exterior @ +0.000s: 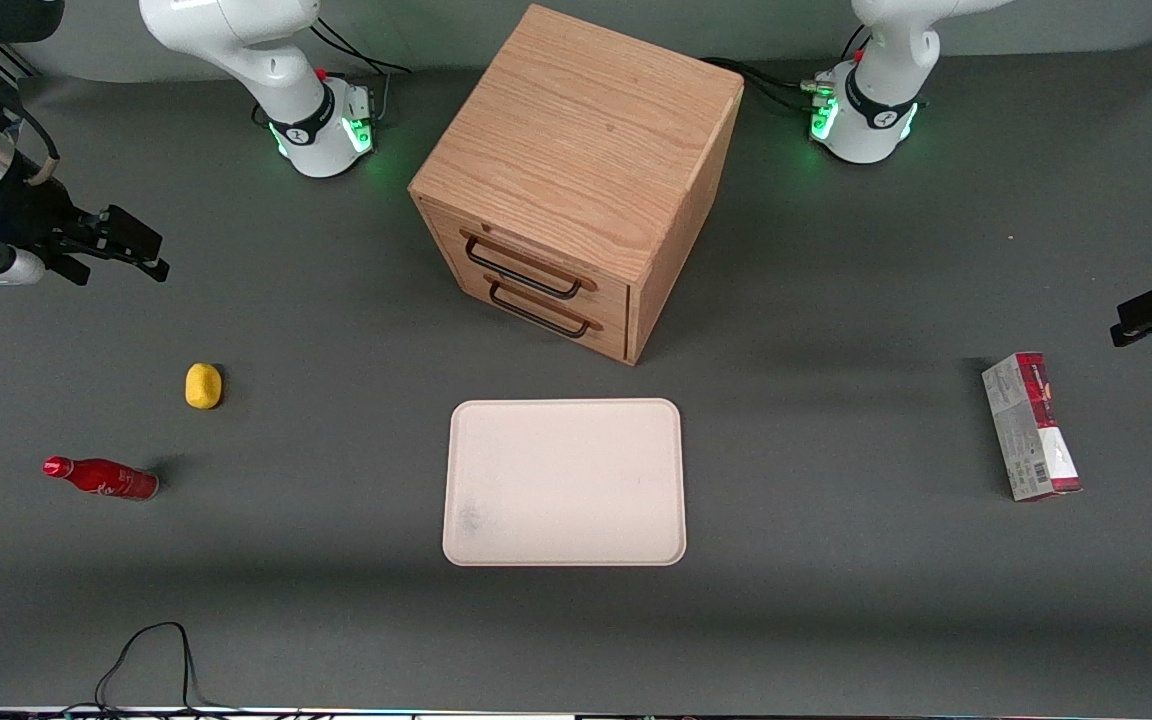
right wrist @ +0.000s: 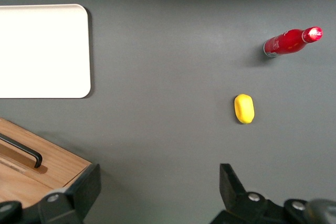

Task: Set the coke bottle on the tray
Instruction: 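Move the right gripper down over the red Coca-Cola bottle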

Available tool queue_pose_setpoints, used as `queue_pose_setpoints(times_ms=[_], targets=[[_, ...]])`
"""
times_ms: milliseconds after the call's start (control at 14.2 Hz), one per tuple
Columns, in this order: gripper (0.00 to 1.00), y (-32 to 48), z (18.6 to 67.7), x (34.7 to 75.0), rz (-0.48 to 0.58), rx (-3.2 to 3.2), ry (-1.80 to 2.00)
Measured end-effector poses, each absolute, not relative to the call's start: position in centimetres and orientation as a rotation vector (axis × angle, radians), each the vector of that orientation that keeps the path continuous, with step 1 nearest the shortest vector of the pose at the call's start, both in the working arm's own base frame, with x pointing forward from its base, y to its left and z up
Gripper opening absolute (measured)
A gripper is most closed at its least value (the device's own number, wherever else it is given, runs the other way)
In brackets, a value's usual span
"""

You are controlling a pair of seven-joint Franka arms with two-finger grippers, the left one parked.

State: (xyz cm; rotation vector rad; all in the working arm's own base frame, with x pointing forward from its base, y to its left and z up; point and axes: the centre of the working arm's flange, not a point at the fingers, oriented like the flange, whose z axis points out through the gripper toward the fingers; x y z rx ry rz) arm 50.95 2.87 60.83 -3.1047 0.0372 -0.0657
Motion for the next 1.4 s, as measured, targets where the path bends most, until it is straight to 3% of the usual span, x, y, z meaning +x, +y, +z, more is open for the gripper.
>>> queue_pose_setpoints(times_ms=[421,702,1404], targets=[[1.00,2.5,60.8,51.0,-0.055,-3.107,0.047],[1.00,-4.0,59.4,53.4,-0.063,-3.117,0.042],[1.00,-19.9,44.6,61.6,-0.126,-3.115,-0.259]])
